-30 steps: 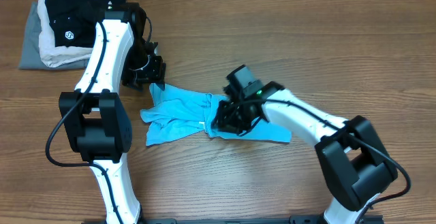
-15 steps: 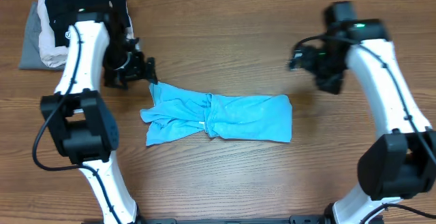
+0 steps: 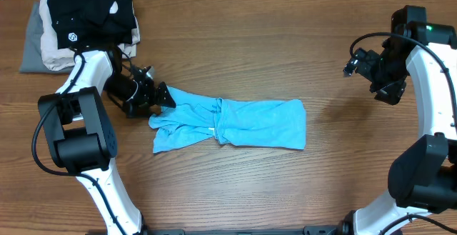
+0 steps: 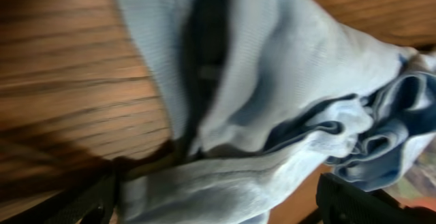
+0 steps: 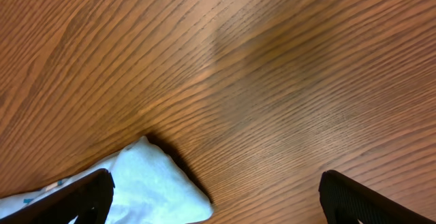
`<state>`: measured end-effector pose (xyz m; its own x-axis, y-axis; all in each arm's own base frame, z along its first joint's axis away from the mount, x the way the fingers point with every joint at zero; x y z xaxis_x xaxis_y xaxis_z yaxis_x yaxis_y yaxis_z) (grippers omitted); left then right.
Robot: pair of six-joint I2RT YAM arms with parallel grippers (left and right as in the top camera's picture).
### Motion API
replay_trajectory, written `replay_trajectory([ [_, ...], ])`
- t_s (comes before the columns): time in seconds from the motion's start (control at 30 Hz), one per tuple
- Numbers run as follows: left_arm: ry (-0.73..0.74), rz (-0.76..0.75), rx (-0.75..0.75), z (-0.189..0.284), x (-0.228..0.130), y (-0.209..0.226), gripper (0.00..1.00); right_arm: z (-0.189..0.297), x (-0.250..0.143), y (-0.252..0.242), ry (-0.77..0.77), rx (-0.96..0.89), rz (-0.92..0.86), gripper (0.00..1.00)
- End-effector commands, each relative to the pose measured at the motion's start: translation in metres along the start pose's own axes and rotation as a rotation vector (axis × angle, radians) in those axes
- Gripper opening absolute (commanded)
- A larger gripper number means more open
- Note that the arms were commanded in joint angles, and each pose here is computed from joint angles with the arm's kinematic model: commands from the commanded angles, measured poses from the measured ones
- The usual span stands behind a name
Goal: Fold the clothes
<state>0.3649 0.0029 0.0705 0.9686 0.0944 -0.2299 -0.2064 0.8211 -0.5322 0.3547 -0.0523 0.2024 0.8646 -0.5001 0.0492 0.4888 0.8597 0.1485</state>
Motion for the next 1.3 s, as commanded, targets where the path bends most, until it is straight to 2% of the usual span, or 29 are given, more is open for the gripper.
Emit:
replay_trajectory([
  [0.0, 0.033, -0.055, -0.113, -0.024, -0.011, -0.018, 0.94, 0.006, 0.0, 0.001, -0.026, 0.002, 0.024, 1.0],
  [0.23, 0.068, -0.07, -0.097, -0.065, -0.021, -0.032, 0.84, 0.006, 0.0, 0.001, -0.024, 0.002, 0.023, 1.0],
  [0.3, 0.067, -0.079, -0.092, -0.071, -0.02, -0.038, 0.67, 0.006, 0.0, 0.0, -0.022, 0.001, 0.023, 1.0],
  [0.37, 0.057, -0.069, -0.089, -0.072, -0.018, -0.04, 0.38, 0.006, -0.001, 0.0, -0.018, 0.0, 0.023, 1.0],
  [0.4, 0.052, -0.063, -0.082, -0.071, -0.016, -0.04, 0.15, 0.006, -0.001, 0.0, -0.017, -0.001, 0.023, 1.0],
  [0.43, 0.048, -0.051, -0.065, -0.071, -0.015, -0.038, 0.04, 0.006, -0.002, 0.0, -0.015, -0.001, 0.023, 1.0],
  [0.6, 0.009, 0.057, 0.097, -0.049, -0.004, -0.02, 0.04, 0.006, -0.002, 0.0, -0.013, -0.002, 0.022, 1.0],
  [0.77, -0.043, 0.116, 0.251, 0.001, 0.01, -0.016, 0.04, 0.006, -0.002, 0.0, -0.011, -0.001, 0.022, 1.0],
  [0.8, -0.064, 0.109, 0.273, 0.02, 0.014, -0.025, 0.04, 0.004, -0.003, 0.001, -0.003, 0.014, 0.022, 1.0],
  [1.03, -0.117, 0.034, 0.277, 0.07, 0.015, -0.08, 0.04, -0.024, -0.016, 0.02, 0.047, 0.1, 0.062, 1.0],
  [1.27, -0.122, -0.121, 0.289, 0.075, 0.001, -0.143, 0.04, -0.08, -0.052, 0.065, 0.089, 0.179, 0.181, 1.0],
])
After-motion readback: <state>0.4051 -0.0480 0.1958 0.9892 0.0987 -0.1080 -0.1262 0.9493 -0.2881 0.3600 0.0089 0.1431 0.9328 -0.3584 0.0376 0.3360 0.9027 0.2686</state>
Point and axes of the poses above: each gripper's point midway between its finger pads, its own z axis back along the fingers, its own y axis along the line the jaws close on, x = y × z, the point moved 6 cm from there along z, back along the fingers, and after that the axes turned 5 degrees about z, right-handed, at the moved point
